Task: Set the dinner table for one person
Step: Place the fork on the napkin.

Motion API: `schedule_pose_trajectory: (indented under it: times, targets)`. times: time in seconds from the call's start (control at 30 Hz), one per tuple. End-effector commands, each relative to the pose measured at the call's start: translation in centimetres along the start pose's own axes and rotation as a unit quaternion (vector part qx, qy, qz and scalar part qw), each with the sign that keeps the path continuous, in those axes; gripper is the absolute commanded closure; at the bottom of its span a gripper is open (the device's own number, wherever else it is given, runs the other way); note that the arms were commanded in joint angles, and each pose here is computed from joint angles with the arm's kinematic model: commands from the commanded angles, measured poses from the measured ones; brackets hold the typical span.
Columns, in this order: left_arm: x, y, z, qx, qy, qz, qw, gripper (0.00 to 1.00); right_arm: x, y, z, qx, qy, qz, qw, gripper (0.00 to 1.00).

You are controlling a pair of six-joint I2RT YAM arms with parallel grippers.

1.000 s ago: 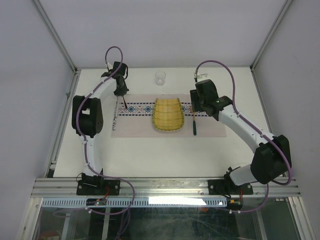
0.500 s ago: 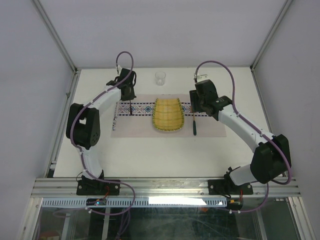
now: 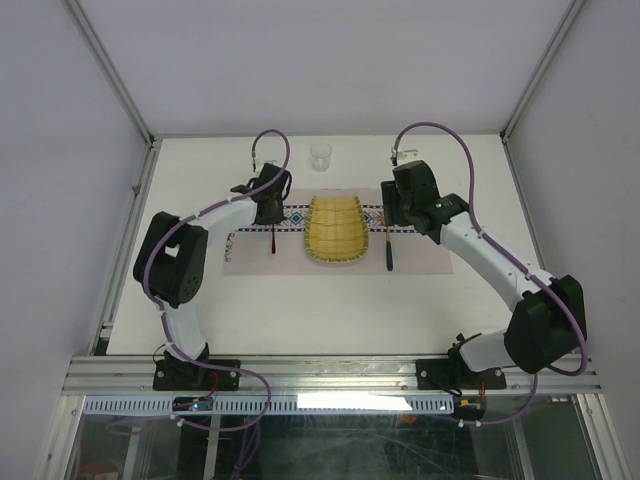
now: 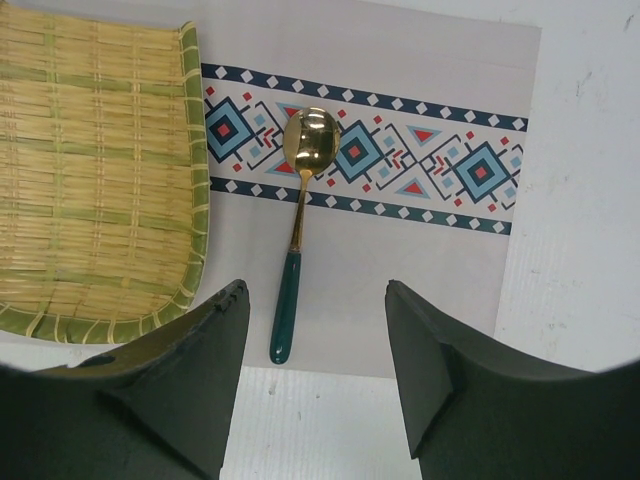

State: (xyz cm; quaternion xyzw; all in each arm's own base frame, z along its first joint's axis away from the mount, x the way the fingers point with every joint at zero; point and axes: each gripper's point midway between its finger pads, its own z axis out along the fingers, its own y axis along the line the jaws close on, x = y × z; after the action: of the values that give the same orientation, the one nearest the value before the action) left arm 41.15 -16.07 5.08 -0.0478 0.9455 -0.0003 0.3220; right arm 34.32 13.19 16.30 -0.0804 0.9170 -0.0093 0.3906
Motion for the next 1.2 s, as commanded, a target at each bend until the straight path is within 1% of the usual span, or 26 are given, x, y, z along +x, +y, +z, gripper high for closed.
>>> schedule_pose_trajectory:
  times: [0.0,0.2,0.57,1.17]
  targets:
    - [-3.4,-1.9,-2.1,0.018,-0.071,-0.026,0.997,1.00,-1.1,-0.1,-1.2,-0.006,-0.024,0.017,1.000,0.40]
    - [-2.5,-2.7,-1.4,0.016,-0.062,-0.019,0.998,1.00,-0.9,-0.2,-1.4,-0.007,-0.025,0.019,1.000,0.40]
    - [-2.2,-2.9,-1.7,0.015,-0.066,-0.014,0.998,1.00,-0.7,-0.1,-1.2,-0.009,-0.021,0.022,0.999,0.40]
    - [-0.5,-4.0,0.3,0.018,-0.047,-0.006,0.999,1.00,-0.3,-0.1,-0.8,-0.006,-0.016,0.019,1.000,0.40]
